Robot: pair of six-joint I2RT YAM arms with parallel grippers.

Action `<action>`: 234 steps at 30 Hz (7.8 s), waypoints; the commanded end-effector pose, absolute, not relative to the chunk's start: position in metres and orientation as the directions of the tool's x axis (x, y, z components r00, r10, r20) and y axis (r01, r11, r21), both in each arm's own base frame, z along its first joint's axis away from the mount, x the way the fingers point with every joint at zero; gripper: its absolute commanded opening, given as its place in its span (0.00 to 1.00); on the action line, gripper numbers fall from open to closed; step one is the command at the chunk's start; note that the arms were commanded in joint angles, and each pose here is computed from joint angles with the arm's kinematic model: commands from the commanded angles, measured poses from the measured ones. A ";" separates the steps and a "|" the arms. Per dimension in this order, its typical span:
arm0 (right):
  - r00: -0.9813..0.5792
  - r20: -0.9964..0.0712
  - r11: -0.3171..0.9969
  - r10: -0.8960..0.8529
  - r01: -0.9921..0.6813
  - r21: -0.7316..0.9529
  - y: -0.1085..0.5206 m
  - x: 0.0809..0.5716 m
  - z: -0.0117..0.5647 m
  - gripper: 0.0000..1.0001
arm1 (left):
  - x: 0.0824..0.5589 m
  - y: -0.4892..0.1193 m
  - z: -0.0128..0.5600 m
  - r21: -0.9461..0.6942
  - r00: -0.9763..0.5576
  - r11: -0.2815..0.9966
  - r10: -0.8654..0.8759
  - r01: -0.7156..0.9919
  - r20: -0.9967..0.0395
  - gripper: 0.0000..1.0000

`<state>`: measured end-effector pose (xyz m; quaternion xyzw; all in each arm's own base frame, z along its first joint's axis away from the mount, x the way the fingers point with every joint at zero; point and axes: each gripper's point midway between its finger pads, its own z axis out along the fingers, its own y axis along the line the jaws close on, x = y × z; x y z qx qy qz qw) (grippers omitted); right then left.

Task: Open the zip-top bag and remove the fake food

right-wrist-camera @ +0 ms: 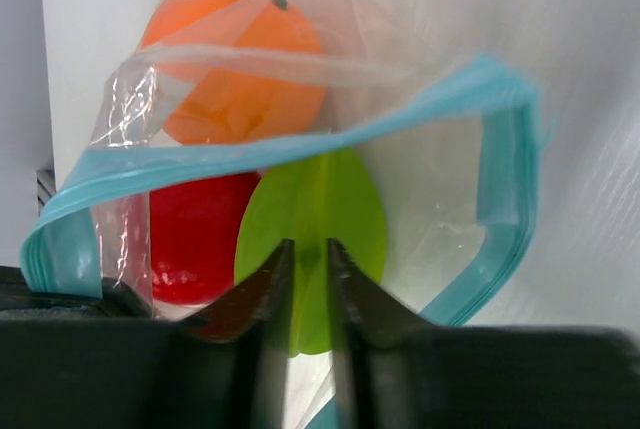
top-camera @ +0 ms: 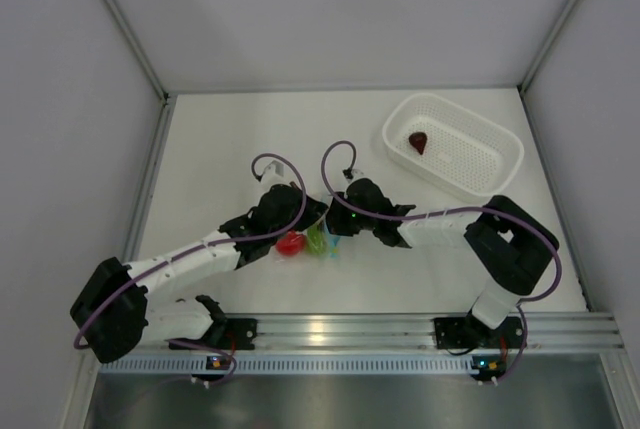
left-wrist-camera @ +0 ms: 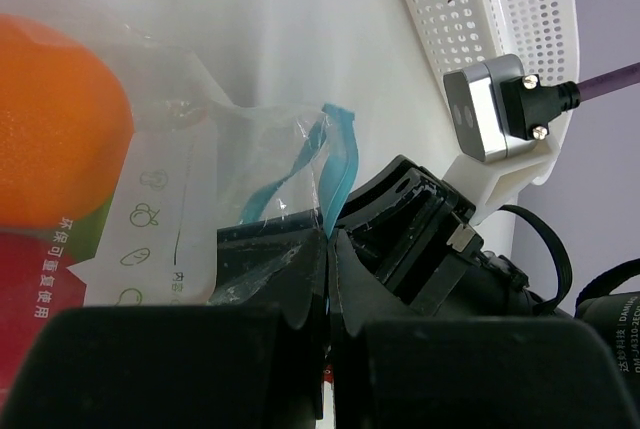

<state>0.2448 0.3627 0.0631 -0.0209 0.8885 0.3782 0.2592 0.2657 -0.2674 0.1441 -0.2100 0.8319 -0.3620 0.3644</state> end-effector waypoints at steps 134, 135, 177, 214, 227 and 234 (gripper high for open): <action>-0.583 -0.787 0.804 0.204 -0.359 0.475 0.287 0.231 0.203 0.22 | 0.258 -0.265 0.149 -0.829 -0.556 0.555 -0.712 -0.071 -0.429 0.00; -0.572 -0.793 0.811 0.210 -0.351 0.468 0.282 0.235 0.207 0.22 | 0.258 -0.266 0.150 -0.830 -0.556 0.553 -0.713 -0.071 -0.427 0.00; -0.581 -0.705 0.885 0.407 0.441 0.147 -0.036 0.428 0.136 0.41 | 0.240 -0.265 0.219 -0.794 -0.599 0.601 -0.604 0.092 -0.526 0.00; -0.597 -0.746 0.737 0.296 -0.353 0.576 0.256 0.269 0.262 0.37 | 0.257 -0.292 0.220 -0.790 -0.622 0.609 -0.593 0.068 -0.511 0.00; -0.616 -0.717 0.774 0.328 -0.260 0.577 0.304 0.276 0.224 0.32 | 0.258 -0.291 0.219 -0.816 -0.614 0.577 -0.636 0.023 -0.467 0.00; -0.637 -0.683 0.785 0.358 -0.192 0.590 0.321 0.279 0.205 0.29 | 0.258 -0.289 0.218 -0.858 -0.587 0.514 -0.700 -0.020 -0.406 0.00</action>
